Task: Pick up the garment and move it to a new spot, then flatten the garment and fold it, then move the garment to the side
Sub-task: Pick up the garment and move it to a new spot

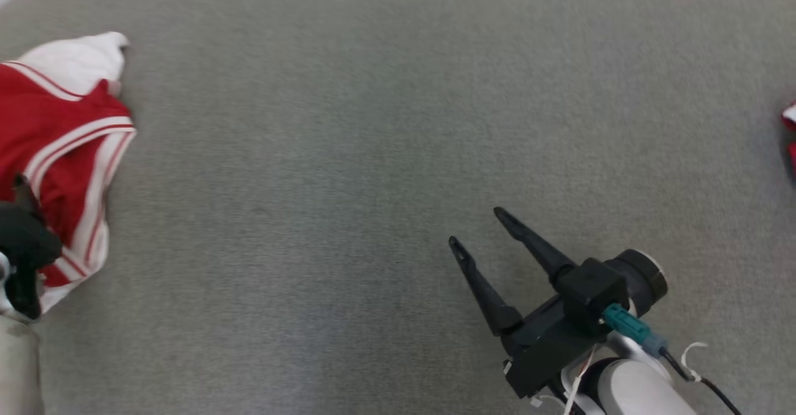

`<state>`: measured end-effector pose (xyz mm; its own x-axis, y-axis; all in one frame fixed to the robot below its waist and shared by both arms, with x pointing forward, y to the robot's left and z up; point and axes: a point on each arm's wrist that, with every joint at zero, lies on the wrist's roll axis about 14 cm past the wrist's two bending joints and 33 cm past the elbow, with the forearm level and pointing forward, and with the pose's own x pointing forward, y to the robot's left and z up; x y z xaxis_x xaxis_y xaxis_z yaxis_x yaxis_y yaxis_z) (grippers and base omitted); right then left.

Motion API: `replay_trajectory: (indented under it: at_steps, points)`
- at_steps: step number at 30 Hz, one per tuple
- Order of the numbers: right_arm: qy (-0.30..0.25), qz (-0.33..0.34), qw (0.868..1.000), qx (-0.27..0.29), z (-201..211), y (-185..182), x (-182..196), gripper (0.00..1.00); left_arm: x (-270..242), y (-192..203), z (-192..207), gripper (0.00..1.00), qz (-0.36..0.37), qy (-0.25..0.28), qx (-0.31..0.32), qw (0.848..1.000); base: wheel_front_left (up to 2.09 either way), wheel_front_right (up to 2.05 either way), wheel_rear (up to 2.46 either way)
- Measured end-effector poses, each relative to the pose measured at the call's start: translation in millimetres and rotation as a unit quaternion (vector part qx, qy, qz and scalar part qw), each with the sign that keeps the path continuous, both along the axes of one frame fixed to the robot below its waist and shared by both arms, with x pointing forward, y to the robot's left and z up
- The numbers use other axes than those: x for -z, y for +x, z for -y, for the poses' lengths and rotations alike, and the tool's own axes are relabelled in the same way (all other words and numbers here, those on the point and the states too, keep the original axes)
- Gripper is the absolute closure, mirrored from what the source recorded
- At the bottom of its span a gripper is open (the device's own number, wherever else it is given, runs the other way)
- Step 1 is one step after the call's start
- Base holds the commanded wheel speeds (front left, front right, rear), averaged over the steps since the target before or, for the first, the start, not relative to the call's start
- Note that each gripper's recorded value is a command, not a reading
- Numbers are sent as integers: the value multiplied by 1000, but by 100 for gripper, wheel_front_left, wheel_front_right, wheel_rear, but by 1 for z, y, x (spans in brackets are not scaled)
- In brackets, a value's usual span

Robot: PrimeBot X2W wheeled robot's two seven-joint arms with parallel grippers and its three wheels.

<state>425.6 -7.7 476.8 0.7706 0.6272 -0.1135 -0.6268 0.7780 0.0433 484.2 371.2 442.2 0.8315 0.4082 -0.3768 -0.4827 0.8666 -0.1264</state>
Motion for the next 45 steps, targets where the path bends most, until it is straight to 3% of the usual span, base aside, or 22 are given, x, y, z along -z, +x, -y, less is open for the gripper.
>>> replay_trajectory:
  at_steps: [8, 9, 10, 20, 25, 30, 35, 38, 45]
  points:
    - [-19, -32, 998, 51, 39, 10, 28, 0, 68, 12, 17, 0, -112, -34, -8, 993, 0, 0, 0]
    - [-20, -36, 998, 56, 42, 10, 30, 0, 70, 13, 17, 73, -115, -35, -9, 993, 0, 0, 0]
    - [-21, -39, 997, 61, 45, 8, 32, 0, 74, 14, 20, 100, -120, -36, -7, 992, 0, 0, 0]
    - [-3, -39, 996, 78, 49, -5, 26, 0, 49, 12, 23, 100, -101, -16, 34, 994, 0, 0, 0]
    - [21, -24, 996, 82, 42, -16, 11, 0, -23, 25, 14, 100, -15, 28, 66, 997, 0, 0, 0]
    - [41, 1, 996, 81, 34, -27, -9, 0, -109, 38, 30, 100, 82, 81, 116, 987, 0, 0, 0]
    - [61, 29, 994, 88, 33, -39, -31, 0, -208, 41, 77, 100, 197, 106, 176, 959, 0, 0, 0]
    - [66, 43, 992, 98, 39, -46, -41, 0, -258, 34, 118, 100, 261, 109, 218, 934, 0, 0, 0]
    - [67, 73, 984, 148, 73, -55, -58, 0, -329, 13, 224, 100, 371, 66, 315, 871, 0, 0, 0]
